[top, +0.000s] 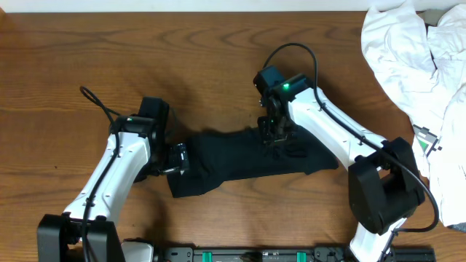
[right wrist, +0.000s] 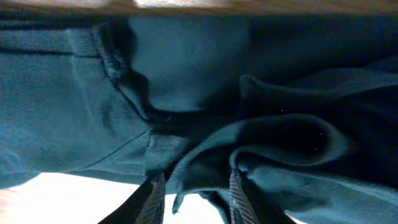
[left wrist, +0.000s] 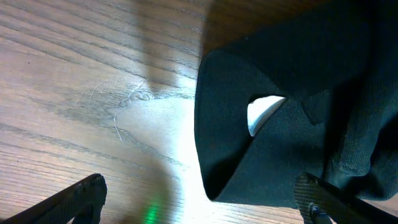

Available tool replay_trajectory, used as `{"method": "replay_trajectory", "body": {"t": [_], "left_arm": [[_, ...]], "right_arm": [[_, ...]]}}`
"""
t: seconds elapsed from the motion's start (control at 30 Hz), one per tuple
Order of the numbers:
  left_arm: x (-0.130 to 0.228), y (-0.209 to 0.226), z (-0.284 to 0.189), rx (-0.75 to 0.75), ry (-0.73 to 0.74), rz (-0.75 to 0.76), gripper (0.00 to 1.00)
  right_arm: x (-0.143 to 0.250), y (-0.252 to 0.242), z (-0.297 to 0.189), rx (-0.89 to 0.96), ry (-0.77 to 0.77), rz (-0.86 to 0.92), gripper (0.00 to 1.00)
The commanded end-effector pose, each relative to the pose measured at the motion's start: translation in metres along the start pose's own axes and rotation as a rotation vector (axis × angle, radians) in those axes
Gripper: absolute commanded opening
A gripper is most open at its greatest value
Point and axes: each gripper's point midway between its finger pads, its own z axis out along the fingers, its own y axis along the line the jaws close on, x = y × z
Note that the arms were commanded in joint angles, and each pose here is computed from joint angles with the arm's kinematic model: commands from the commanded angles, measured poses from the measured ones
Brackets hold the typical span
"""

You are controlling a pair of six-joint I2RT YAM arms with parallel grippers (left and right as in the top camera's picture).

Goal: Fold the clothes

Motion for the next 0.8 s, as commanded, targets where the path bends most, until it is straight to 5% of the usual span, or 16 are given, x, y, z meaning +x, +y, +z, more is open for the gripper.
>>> {"method": "replay_trajectory", "body": {"t": [0.0,0.2,0.77], "left_arm": [[-0.006,-0.002,-0.009,0.013,-0.032,-0.007,0.98],[-0.006,-0.002,-0.009,0.012,-0.032,-0.007,0.98],[-0.007,-0.002,-0.009,0.014,-0.036,-0.007,0.98]], "right_arm": [[-0.008,-0.005,-0.001,0.025,-0.023,-0.018,0.33],[-0.013,-0.036,-0.007,0.124,-0.044,0.034,0.20],[-0.010,-0.107,-0.042,0.157,-0.087,0.237,0.28]]}}
